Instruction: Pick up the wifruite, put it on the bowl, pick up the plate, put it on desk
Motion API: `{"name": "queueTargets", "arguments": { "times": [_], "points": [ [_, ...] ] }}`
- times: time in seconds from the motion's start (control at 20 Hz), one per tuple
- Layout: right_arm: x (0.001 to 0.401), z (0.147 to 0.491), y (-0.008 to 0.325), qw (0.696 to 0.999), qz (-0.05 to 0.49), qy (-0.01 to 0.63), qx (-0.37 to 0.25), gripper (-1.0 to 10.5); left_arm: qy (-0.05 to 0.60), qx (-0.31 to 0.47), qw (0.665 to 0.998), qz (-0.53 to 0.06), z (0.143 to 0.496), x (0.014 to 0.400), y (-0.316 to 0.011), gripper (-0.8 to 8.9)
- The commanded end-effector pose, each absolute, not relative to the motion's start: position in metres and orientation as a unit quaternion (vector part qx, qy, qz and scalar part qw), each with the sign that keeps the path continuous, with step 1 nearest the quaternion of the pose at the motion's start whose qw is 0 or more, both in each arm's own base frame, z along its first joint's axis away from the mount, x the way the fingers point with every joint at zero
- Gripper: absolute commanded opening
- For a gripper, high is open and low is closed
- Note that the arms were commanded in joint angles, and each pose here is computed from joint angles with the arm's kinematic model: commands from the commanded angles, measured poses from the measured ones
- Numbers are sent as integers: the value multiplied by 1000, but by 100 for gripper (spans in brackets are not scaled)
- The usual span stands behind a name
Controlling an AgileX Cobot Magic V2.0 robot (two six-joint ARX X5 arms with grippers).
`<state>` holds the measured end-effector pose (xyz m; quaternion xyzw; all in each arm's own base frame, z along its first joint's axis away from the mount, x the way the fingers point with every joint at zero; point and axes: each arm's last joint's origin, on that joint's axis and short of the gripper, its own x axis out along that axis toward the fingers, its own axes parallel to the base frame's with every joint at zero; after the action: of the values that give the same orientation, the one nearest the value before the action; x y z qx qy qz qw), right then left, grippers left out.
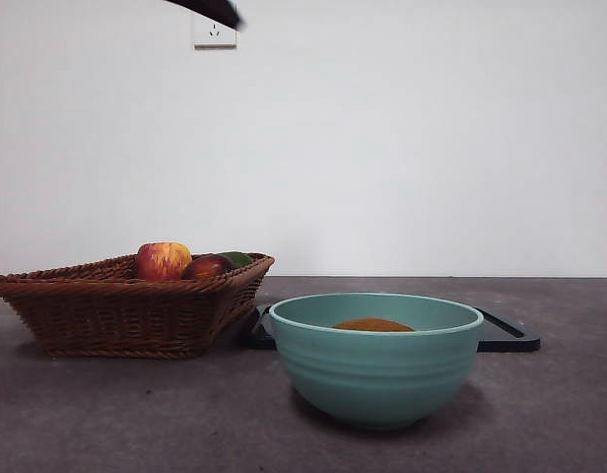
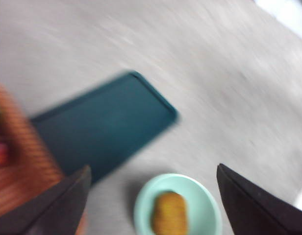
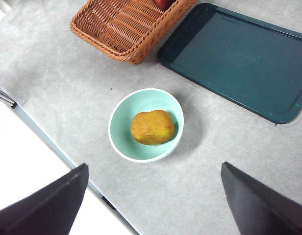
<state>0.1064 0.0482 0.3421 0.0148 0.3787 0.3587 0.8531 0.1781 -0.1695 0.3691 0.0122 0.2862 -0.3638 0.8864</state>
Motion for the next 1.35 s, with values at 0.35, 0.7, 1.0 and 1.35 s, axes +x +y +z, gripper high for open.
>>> {"name": "queueTargets", "arguments": {
  "times": [0.35, 0.7, 1.0, 1.35],
  "points": [
    [106, 348, 49, 856, 360, 371, 17, 432, 263, -18, 921, -289, 395, 149, -95, 411],
    [106, 348, 49, 856, 360, 371, 17, 432, 304, -39, 880, -362, 343, 111, -74, 410],
    [105, 347, 48, 854, 359, 377, 18, 432, 364, -37, 829, -423, 319, 89, -66, 406],
    [104, 346, 48, 850, 358, 387, 19, 432, 367, -36, 828, -423, 319, 87, -65, 405]
  ]
}}
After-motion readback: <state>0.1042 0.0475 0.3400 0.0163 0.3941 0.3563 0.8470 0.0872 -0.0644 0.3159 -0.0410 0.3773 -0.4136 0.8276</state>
